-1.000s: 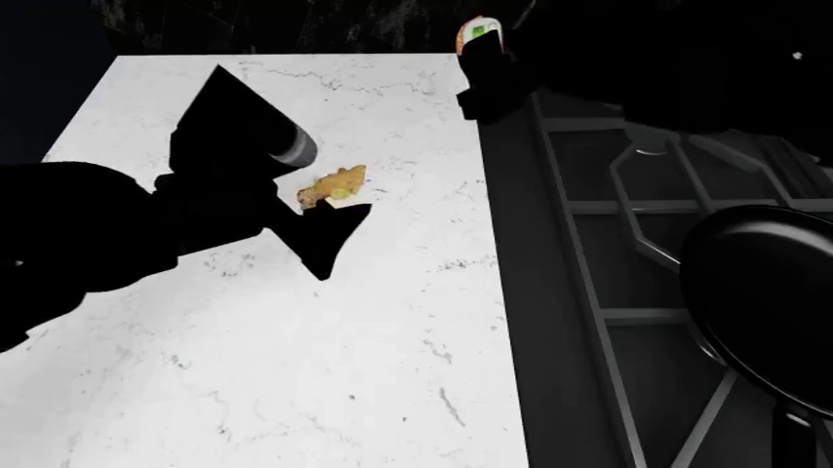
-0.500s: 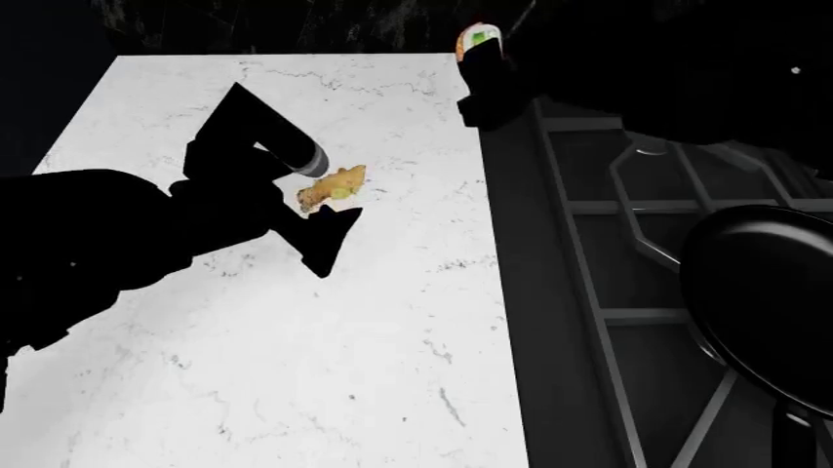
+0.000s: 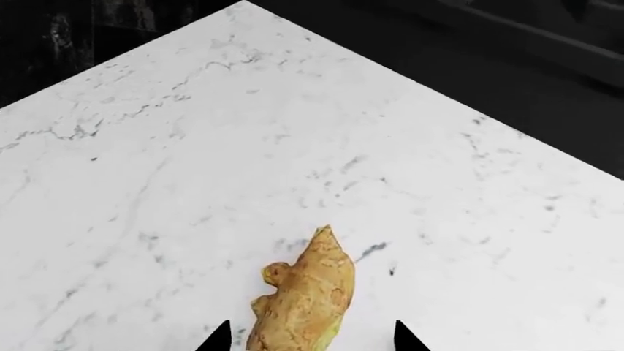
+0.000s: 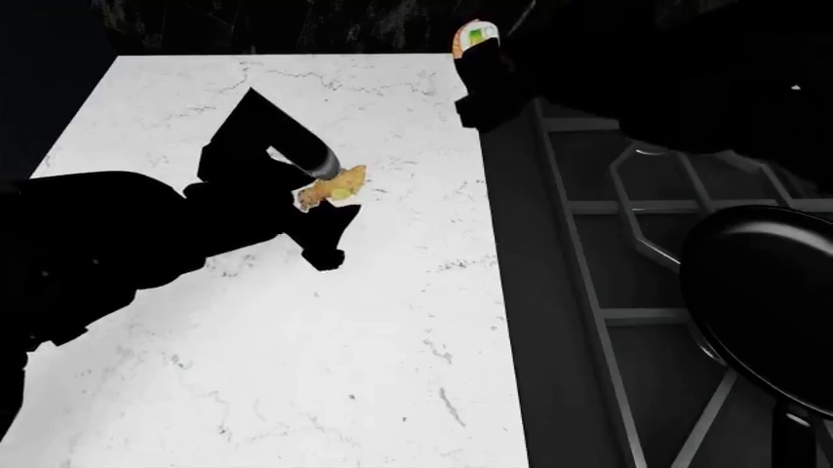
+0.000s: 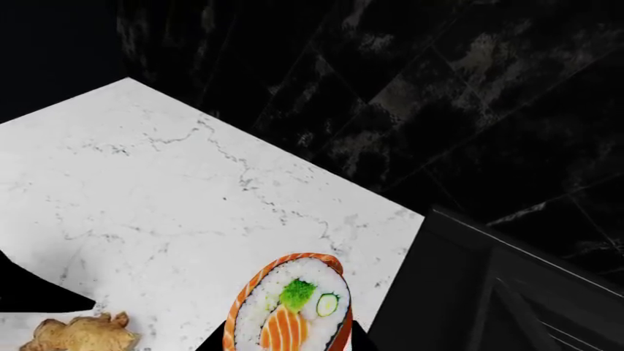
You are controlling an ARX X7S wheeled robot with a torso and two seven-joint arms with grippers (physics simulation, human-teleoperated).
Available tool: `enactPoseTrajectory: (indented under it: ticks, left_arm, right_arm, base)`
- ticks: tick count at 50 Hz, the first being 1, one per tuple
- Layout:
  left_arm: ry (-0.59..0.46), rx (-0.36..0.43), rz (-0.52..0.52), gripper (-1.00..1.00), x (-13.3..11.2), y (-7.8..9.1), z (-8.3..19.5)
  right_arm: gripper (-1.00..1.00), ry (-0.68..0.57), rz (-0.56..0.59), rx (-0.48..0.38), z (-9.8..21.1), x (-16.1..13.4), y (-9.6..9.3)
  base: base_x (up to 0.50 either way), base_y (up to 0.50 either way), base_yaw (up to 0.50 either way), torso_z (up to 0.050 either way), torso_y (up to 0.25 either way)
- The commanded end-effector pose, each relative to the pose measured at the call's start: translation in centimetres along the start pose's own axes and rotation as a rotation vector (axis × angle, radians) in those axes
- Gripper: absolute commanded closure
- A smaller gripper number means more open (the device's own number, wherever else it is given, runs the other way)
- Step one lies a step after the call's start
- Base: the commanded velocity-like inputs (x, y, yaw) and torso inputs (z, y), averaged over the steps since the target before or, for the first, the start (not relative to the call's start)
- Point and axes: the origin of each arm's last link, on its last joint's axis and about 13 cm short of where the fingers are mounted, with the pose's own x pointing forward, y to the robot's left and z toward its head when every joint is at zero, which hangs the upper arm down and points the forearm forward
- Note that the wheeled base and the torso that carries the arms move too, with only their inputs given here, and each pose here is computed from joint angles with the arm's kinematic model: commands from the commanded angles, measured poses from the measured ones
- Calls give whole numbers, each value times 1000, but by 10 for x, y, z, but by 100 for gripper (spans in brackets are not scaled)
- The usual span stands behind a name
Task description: Place both pans onto different burners. Then place the ginger and the sushi on different pans.
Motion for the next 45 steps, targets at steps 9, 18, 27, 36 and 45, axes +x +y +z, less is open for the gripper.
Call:
enactPoseTrajectory:
  ticks: [9,18,27,36,45]
  left_arm:
    - [2,35,51,100,-3,-8,-5]
    - [-125,76,188,100,-11,-13,10]
    - [-221,-19,174,100,-29,-23,21]
    - [-425,-96,175,100,-75,-41,42]
    - [-472,-109,170,100,-88,-48,41]
  right_arm:
    - [100,-13,2,-32,0,-4,3]
    - [100,-8,4,-80,-2,-7,7]
    - [100,28,-50,-64,-10,-25,14]
    - [100,-38,-91,-78,-16,-76,46]
    - [100,-101,-86,-63,-10,-92,50]
  base:
    - [1,0,0,0,-1]
    - [0,0,0,0,0]
    - [0,0,0,0,0]
    - [0,0,0,0,0]
    - [0,0,0,0,0]
